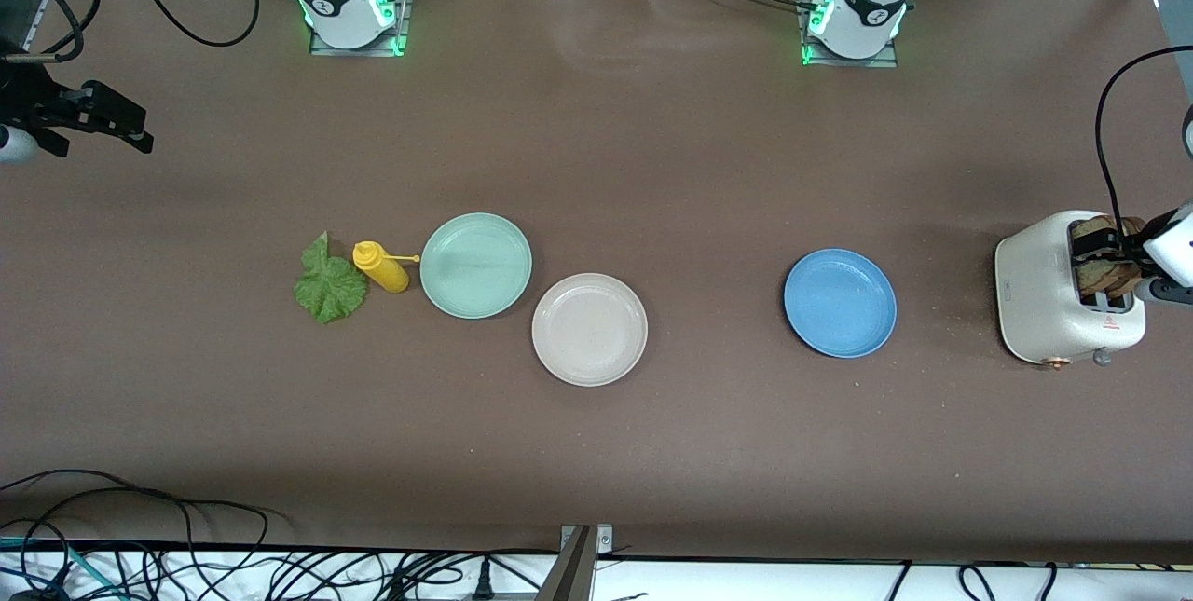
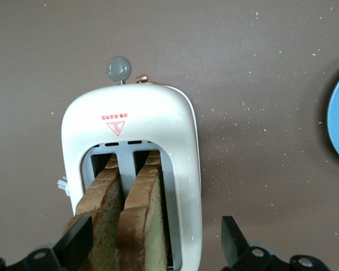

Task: Make sandwich on beige plate with both arms
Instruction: 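Lower the left gripper and grasp one bread slice in the toaster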

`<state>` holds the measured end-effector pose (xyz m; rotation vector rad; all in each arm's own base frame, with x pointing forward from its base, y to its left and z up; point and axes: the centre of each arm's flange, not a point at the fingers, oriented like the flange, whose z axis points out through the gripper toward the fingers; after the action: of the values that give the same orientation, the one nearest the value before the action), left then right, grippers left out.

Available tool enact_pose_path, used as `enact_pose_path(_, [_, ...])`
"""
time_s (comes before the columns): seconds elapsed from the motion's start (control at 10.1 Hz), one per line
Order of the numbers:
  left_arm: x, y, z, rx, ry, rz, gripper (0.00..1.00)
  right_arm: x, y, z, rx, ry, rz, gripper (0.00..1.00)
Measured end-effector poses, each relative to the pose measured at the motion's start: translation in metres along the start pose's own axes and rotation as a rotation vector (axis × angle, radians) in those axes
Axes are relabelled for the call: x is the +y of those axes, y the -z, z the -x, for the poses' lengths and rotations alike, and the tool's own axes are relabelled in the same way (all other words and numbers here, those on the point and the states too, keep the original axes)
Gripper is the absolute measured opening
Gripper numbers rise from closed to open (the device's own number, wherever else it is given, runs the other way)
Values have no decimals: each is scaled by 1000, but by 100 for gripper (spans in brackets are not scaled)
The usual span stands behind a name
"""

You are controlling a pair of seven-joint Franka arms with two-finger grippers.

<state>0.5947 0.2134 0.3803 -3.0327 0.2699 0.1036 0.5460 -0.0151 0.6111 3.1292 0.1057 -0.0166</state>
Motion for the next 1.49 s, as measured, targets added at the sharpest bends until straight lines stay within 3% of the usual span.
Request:
enact_pose_path(0.6, [8,-2,19,18,2,-3,97,0,0,0,0,0,0,100])
enact_pose_path(0.89, [13,-6,29,4,2,6,85,0,0,0,0,0,0,100])
enact_pose_path(1.39, [9,-6,40,-1,15,10,82,1,0,0,0,-1,0,100])
enact_pose_path(1.49, [4,-7,43,-2,25,11,78,1,0,0,0,-2,0,100])
